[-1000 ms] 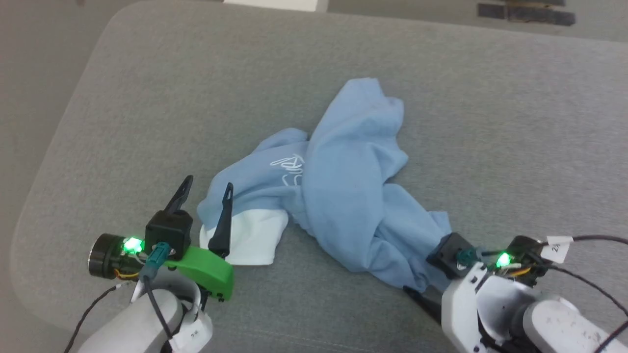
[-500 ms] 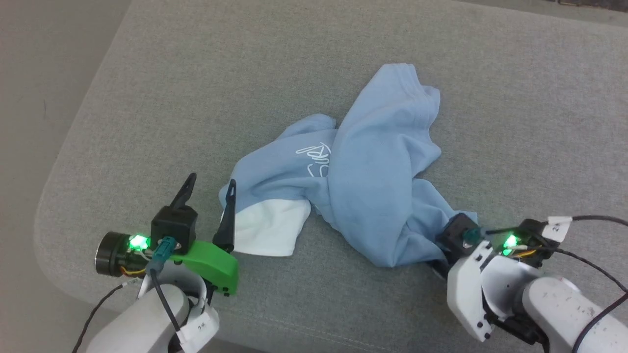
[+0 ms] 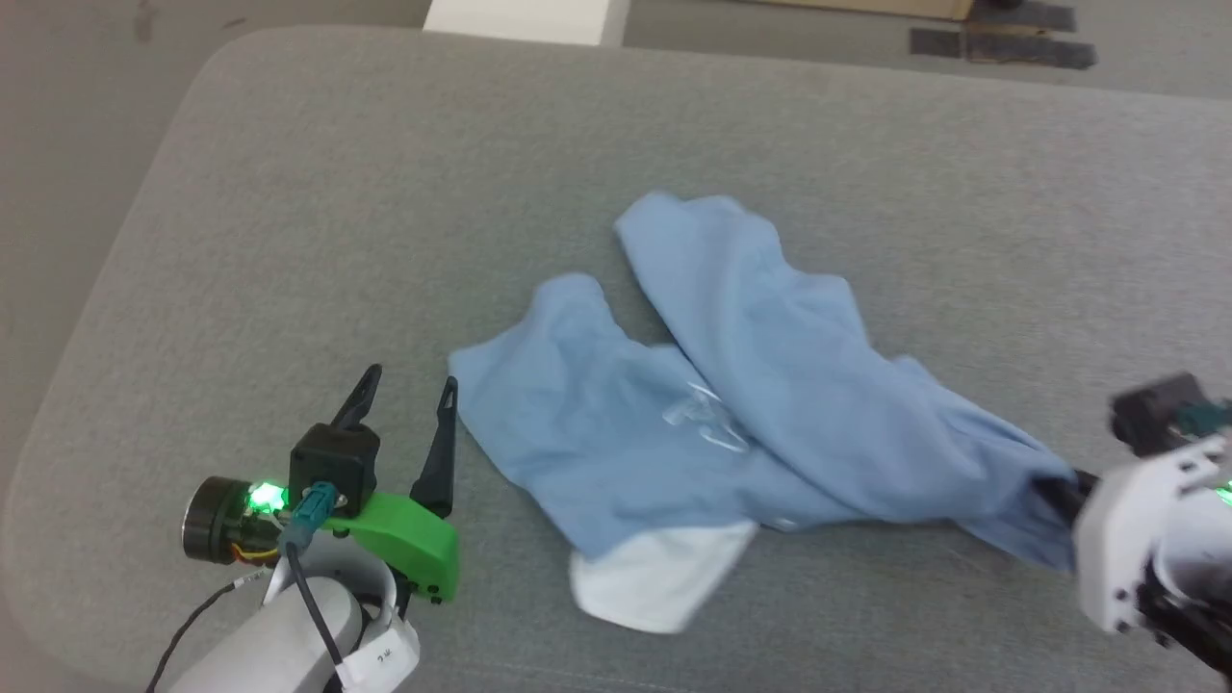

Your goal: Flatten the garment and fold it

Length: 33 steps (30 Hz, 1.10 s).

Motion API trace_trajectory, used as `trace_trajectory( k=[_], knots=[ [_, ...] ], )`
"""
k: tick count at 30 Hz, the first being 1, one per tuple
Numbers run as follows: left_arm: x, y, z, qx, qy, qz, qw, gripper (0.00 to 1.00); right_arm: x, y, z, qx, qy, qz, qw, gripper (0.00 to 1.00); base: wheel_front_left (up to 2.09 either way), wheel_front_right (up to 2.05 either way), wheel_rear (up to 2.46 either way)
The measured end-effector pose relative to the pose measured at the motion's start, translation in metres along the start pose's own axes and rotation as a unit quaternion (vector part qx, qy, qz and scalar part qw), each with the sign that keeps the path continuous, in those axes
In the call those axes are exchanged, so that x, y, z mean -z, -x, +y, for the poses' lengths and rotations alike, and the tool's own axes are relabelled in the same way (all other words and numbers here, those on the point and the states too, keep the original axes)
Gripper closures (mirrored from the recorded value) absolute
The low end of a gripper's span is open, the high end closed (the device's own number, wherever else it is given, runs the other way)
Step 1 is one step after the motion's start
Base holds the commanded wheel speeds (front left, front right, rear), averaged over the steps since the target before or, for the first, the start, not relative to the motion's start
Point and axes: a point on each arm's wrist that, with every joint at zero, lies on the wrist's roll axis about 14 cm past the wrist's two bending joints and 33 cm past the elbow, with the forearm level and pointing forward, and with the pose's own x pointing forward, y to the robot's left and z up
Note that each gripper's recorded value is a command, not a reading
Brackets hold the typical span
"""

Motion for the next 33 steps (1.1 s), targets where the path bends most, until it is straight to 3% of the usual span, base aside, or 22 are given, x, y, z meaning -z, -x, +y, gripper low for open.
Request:
trace_trajectory(
  k=[7,8,14,17,21,28,33],
  knots=[
    [-0.011,-0.006,-0.019,0.028,0.002,-0.014,0.999,0.0,0.052,0.036,-0.047,0.107,-0.054,0.041,0.992,1.0,0.0,0.0,0.0],
    [-0.011,-0.006,-0.021,0.03,0.003,-0.014,0.999,0.0,0.05,0.037,-0.049,0.114,-0.049,0.032,0.992,0.0,0.0,0.0,0.0],
    [-0.012,-0.011,-0.027,0.039,0.012,-0.012,0.999,0.0,0.001,0.04,-0.033,0.103,-0.028,-0.079,0.991,0.0,0.0,0.0,0.0],
    [-0.016,-0.014,-0.033,0.045,0.026,-0.011,0.999,0.0,-0.051,0.058,-0.025,0.096,-0.002,-0.201,0.975,0.0,0.0,0.0,0.0],
    [-0.015,-0.017,-0.042,0.057,0.04,0.004,0.998,0.0,-0.081,0.082,-0.026,0.116,0.012,-0.301,0.946,0.0,0.0,0.0,0.0],
    [0.021,-0.016,-0.066,0.113,0.025,0.113,0.987,0.0,-0.063,0.095,-0.034,0.171,-0.021,-0.346,0.922,0.0,0.0,0.0,0.0],
    [0.043,-0.023,-0.069,0.137,-0.007,0.19,0.972,0.0,-0.053,0.092,-0.036,0.192,-0.034,-0.345,0.918,0.0,0.0,0.0,0.0]
  ],
)
